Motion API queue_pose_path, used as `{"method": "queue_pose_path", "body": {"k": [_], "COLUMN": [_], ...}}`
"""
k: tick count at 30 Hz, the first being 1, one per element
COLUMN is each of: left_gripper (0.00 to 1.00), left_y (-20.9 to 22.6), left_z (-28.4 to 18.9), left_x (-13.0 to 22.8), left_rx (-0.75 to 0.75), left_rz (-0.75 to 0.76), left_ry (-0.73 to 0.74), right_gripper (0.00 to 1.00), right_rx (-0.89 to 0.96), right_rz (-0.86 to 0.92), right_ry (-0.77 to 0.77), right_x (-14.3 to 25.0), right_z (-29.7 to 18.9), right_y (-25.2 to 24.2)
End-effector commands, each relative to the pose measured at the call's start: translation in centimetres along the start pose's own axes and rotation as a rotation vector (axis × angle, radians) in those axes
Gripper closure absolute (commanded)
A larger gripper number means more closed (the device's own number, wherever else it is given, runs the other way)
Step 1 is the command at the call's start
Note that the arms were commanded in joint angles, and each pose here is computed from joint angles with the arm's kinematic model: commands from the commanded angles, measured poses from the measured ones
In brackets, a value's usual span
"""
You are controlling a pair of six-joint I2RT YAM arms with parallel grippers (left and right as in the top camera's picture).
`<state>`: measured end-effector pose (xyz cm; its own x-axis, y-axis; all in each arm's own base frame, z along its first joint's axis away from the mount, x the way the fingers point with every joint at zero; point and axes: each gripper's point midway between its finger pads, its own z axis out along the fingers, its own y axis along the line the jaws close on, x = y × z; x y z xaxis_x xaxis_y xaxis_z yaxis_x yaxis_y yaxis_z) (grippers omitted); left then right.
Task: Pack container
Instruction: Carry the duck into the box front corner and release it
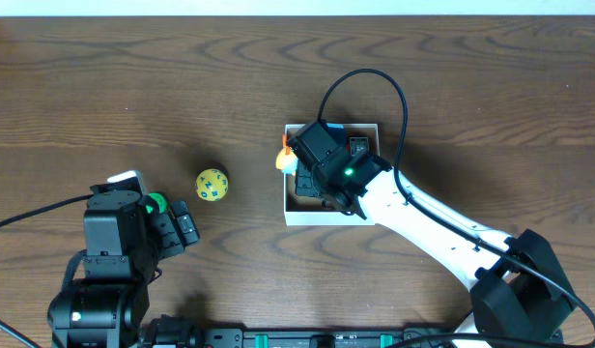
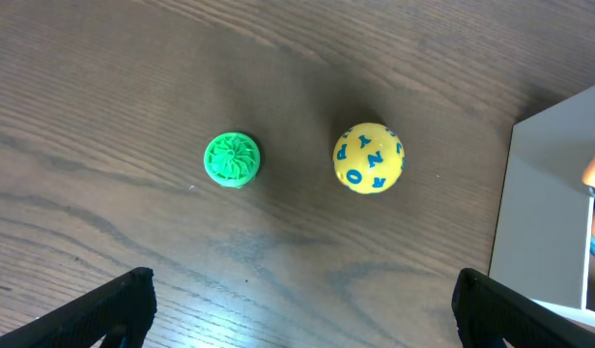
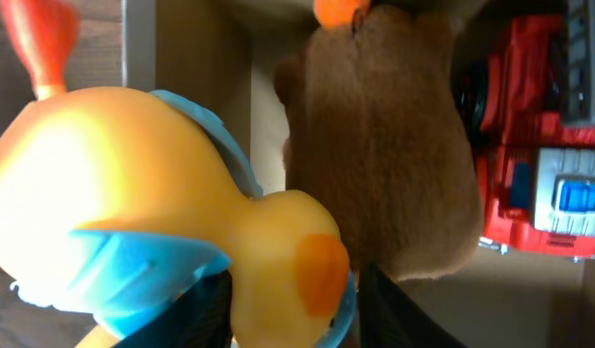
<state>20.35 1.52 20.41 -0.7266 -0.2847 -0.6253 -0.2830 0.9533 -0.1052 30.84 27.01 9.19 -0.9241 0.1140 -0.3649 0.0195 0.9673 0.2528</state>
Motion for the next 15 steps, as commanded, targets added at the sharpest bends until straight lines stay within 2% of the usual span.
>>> {"method": "queue_pose_path", "body": {"k": [1, 8, 15], "left_gripper": [0.02, 0.02, 0.02], "left_y": [0.0, 0.0, 0.0], "left_z": [-0.5, -0.5, -0.5], "left_x": [-0.5, -0.5, -0.5], "left_rx": [0.001, 0.001, 0.001], "left_rz": [-0.015, -0.015, -0.015], "left_ry": [-0.016, -0.016, -0.016], "right_gripper": [0.55, 0.51, 0.53], "right_rx": [0.005, -0.065, -0.096], "right_rz": [-0.06, -0.225, -0.375], "right_ry": [-0.025, -0.112, -0.165], "right_x": [-0.3, -2.1, -3.1], "right_z": [0.0, -1.6, -2.8], "right_y": [0.2, 2.1, 3.0]}}
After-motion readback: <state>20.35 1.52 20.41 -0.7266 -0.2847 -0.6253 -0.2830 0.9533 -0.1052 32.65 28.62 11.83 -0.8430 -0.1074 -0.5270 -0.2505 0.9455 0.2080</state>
